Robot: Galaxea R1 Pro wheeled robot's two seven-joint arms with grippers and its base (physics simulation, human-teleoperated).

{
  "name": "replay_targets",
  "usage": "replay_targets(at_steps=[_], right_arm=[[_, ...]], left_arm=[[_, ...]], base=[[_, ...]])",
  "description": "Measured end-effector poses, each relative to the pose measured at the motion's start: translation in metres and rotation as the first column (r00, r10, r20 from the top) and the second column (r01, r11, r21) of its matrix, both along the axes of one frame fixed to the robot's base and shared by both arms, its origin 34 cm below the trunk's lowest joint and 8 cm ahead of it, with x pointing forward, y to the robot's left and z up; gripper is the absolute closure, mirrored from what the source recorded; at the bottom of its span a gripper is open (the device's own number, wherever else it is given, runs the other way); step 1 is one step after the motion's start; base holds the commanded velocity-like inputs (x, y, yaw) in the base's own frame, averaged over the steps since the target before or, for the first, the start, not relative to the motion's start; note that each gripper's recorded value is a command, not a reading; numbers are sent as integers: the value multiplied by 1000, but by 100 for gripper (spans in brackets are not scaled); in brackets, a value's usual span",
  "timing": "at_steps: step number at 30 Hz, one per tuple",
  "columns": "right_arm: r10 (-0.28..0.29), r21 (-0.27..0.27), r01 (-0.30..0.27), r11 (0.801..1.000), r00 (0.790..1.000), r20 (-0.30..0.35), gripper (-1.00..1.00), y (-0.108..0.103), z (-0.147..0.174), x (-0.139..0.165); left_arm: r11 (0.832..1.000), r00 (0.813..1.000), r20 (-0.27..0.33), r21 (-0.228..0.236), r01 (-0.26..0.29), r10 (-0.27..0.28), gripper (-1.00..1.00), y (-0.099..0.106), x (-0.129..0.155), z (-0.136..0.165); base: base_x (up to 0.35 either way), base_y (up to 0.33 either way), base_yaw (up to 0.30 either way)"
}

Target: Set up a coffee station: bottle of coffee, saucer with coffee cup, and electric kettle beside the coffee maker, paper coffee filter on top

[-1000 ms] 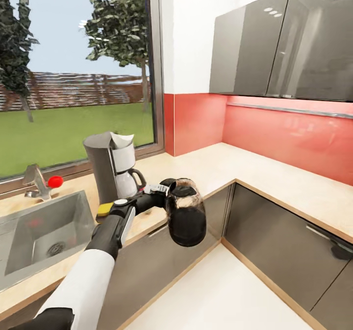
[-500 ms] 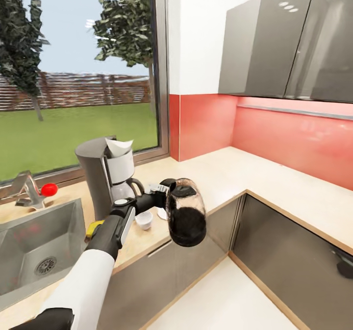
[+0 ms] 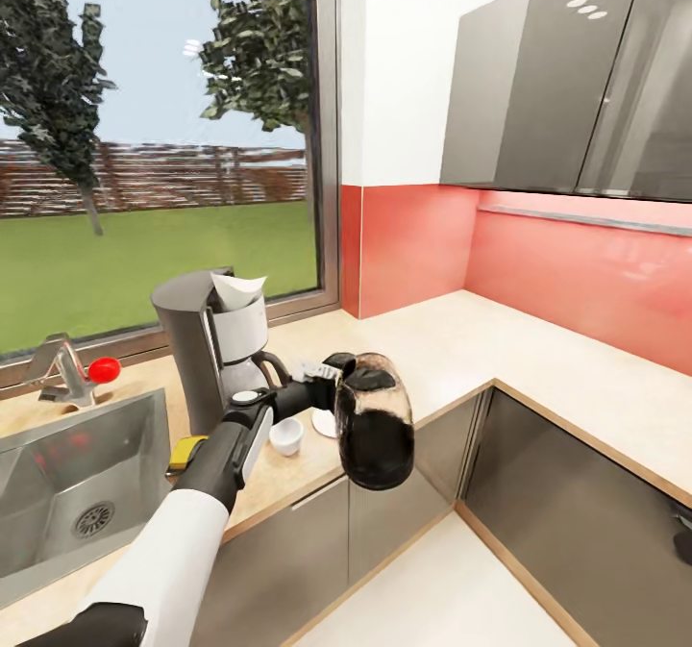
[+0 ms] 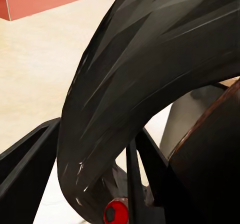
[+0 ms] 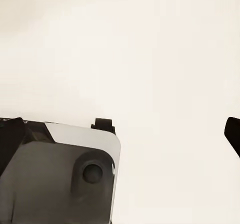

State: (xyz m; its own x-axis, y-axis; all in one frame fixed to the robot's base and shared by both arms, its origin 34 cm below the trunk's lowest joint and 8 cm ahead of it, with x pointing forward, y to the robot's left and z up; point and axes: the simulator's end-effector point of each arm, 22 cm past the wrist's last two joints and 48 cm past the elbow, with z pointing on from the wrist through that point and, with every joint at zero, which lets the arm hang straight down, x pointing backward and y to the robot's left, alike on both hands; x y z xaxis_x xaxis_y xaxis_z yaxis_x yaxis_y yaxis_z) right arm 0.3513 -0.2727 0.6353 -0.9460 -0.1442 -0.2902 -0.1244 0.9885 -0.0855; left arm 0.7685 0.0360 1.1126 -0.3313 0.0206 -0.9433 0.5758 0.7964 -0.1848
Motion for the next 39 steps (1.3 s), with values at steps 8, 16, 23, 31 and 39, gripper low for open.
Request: replay_targets(at_steps=[8,16,23,31,39], right_arm=[[-3,3,3,1000,1000,0,-100,1,0,0],[-3,2,3,1000,1000,0,-100,0,0,0],[-3,2,3,1000,1000,0,-100,0,0,0],[-3,2,3,1000,1000,0,-100,0,0,0],[-2,2,2,1000,1000,-1,-100,0,0,0]], left_arm=[[1000,1000,2,-14,-1,1,100,0,0,3],[999,999,3,2,-41,41,100,7,5,1],[999,999,0,3,-45,45,100,8,6,0],[999,999,-2,3,-45,45,100,8,6,-1],[999,999,-5,4,-45,45,100,8,5,-3]], base=[[11,-13,0],[153,-191,0],[166,-228,0],[133,-246,10],[99,-259,191]])
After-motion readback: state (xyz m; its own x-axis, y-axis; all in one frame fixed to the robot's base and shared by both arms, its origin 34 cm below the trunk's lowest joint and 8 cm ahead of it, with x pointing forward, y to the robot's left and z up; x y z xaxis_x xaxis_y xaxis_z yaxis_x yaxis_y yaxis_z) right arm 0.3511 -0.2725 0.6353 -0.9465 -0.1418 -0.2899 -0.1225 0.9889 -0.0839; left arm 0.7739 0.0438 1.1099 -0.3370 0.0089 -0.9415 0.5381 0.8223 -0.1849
